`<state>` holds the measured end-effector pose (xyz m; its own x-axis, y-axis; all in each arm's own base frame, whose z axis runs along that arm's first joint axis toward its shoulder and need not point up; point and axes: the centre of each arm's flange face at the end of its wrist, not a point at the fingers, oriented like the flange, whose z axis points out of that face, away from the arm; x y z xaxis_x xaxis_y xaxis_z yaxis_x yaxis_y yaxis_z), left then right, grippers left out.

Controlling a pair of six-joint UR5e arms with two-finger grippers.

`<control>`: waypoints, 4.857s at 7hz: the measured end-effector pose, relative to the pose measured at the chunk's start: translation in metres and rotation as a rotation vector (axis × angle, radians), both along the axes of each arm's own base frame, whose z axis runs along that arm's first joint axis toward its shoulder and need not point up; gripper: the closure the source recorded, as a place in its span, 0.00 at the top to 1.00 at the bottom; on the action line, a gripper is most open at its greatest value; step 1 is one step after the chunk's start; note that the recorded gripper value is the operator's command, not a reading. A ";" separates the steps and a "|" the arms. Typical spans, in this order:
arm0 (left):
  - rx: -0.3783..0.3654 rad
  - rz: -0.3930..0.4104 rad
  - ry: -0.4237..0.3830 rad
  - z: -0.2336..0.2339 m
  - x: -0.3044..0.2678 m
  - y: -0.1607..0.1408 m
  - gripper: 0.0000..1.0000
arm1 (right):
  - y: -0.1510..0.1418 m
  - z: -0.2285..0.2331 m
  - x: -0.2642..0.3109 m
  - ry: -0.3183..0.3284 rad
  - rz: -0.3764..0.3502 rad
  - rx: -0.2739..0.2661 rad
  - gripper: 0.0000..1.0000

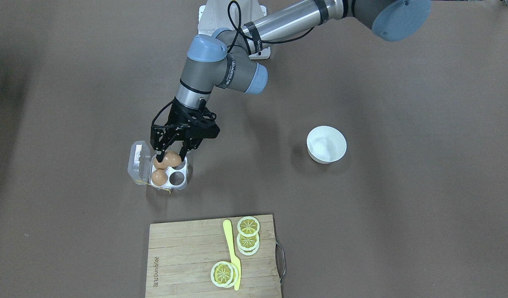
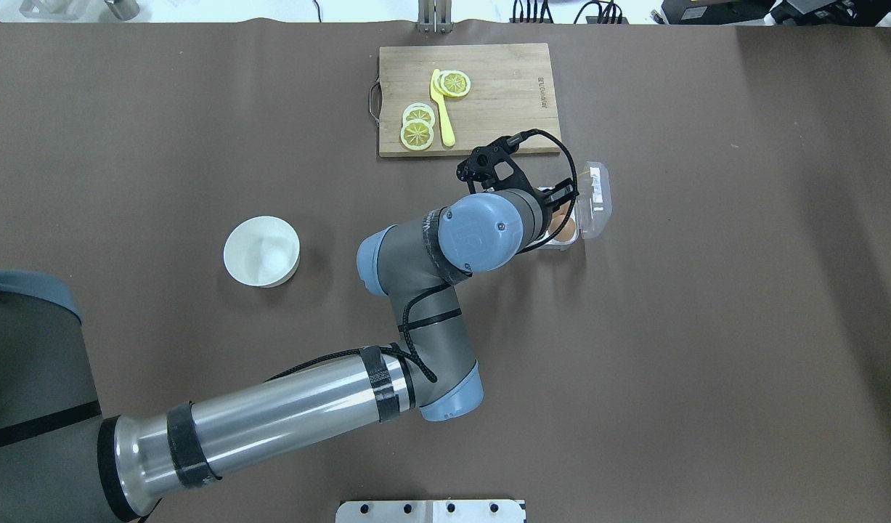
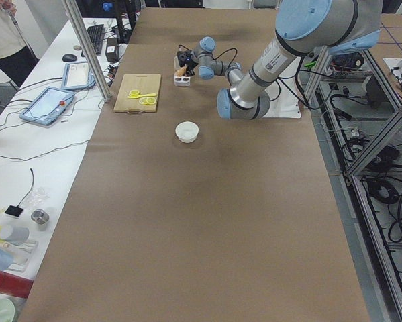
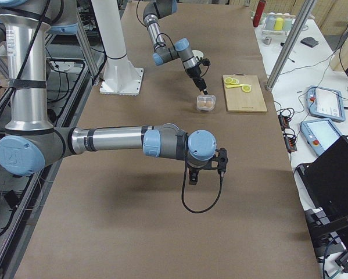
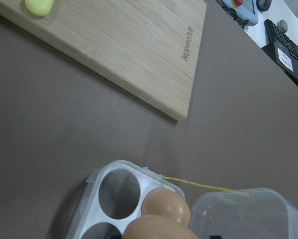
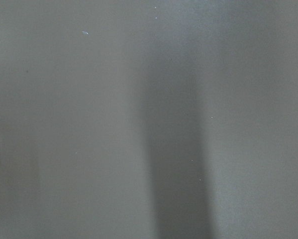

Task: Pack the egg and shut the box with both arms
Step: 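Open the left gripper to release the egg in the carton, then raise the left gripper away from the carton toward the cutting board, then retract the left arm toward rest while the right gripper reaches the carton lid, then push the open carton lid down over the eggs with the right gripper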

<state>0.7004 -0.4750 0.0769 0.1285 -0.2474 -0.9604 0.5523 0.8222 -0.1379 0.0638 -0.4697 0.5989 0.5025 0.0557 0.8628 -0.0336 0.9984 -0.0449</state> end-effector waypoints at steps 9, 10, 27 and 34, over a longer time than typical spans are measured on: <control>-0.004 -0.005 -0.014 0.010 -0.001 -0.005 0.60 | 0.000 0.001 0.000 -0.008 0.001 -0.004 1.00; -0.005 -0.005 -0.015 0.010 -0.001 -0.005 0.65 | 0.000 0.002 0.000 -0.008 0.001 -0.006 1.00; -0.024 0.198 -0.224 0.085 -0.432 -0.069 0.97 | -0.076 -0.113 -0.277 -0.010 0.099 0.035 0.00; -0.037 0.204 -0.244 0.110 -0.455 -0.082 0.97 | -0.082 -0.217 -0.428 -0.087 0.073 0.056 0.00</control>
